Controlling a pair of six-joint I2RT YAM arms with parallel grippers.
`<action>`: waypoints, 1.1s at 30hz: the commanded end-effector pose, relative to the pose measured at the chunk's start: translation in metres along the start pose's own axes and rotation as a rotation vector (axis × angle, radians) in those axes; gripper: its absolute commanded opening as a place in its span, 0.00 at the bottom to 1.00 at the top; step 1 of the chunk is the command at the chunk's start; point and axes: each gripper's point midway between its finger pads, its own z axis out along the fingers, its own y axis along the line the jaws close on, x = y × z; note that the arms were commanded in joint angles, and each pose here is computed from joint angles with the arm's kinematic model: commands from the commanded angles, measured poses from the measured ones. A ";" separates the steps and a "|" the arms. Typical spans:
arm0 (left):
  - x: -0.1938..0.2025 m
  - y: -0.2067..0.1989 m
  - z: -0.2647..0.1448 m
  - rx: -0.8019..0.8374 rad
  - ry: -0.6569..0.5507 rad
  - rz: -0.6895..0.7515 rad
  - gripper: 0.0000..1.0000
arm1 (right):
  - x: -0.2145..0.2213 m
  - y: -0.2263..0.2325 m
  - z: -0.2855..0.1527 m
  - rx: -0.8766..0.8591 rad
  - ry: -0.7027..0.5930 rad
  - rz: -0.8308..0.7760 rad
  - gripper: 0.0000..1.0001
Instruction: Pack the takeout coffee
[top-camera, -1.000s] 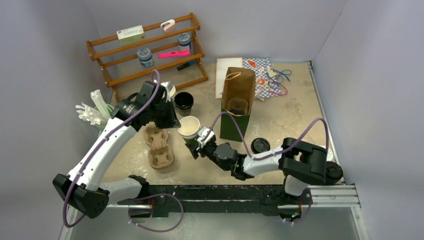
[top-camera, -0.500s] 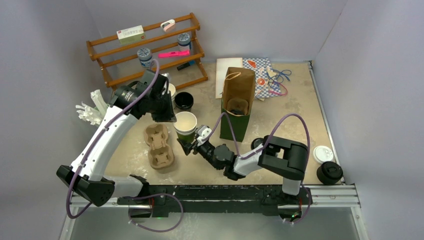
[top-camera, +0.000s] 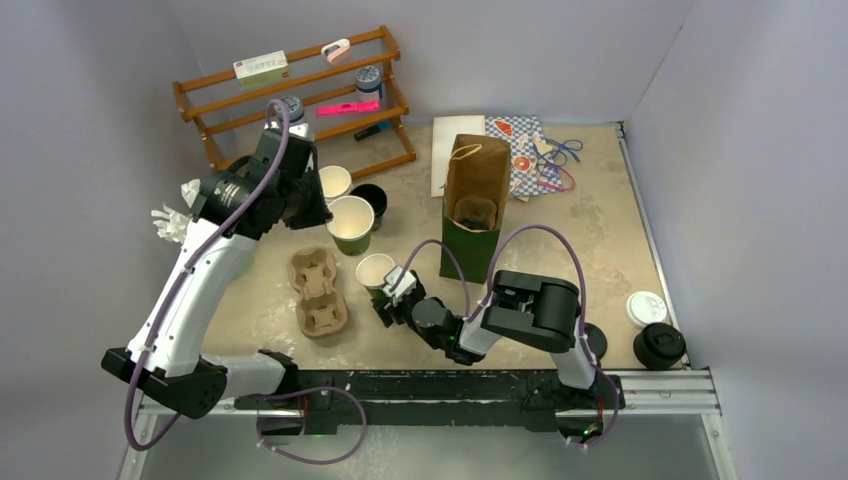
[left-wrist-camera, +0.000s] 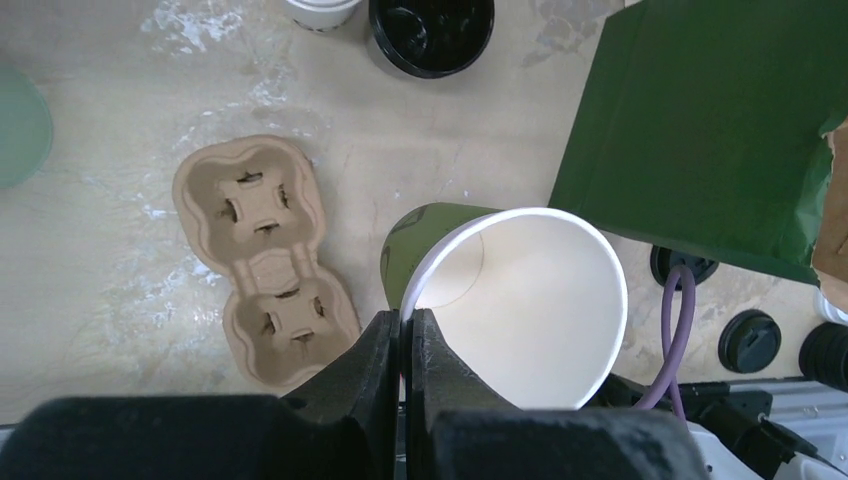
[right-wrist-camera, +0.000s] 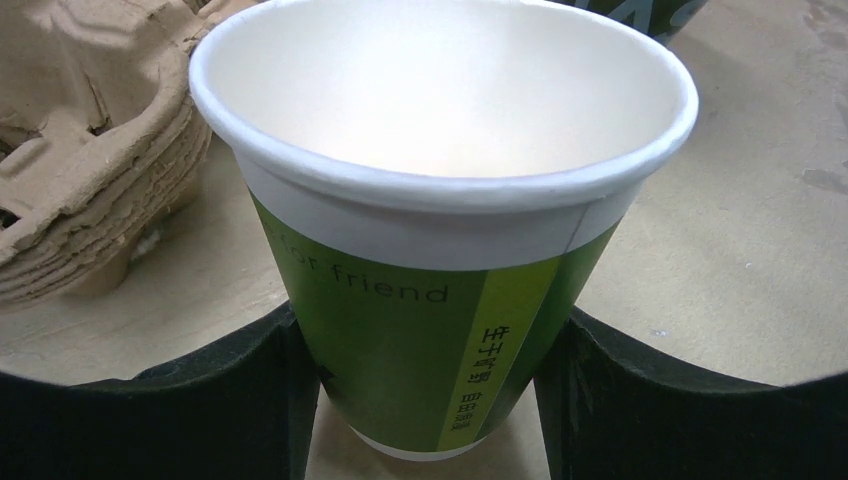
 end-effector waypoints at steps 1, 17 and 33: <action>-0.027 0.010 -0.022 -0.040 -0.133 -0.020 0.00 | -0.017 0.002 0.011 0.025 -0.051 0.048 0.59; -0.026 0.028 -0.041 -0.096 -0.173 -0.009 0.00 | 0.004 0.033 0.064 -0.015 -0.034 0.074 0.62; -0.022 0.025 -0.031 -0.076 -0.166 0.008 0.00 | -0.002 0.014 0.041 0.030 -0.033 0.071 0.99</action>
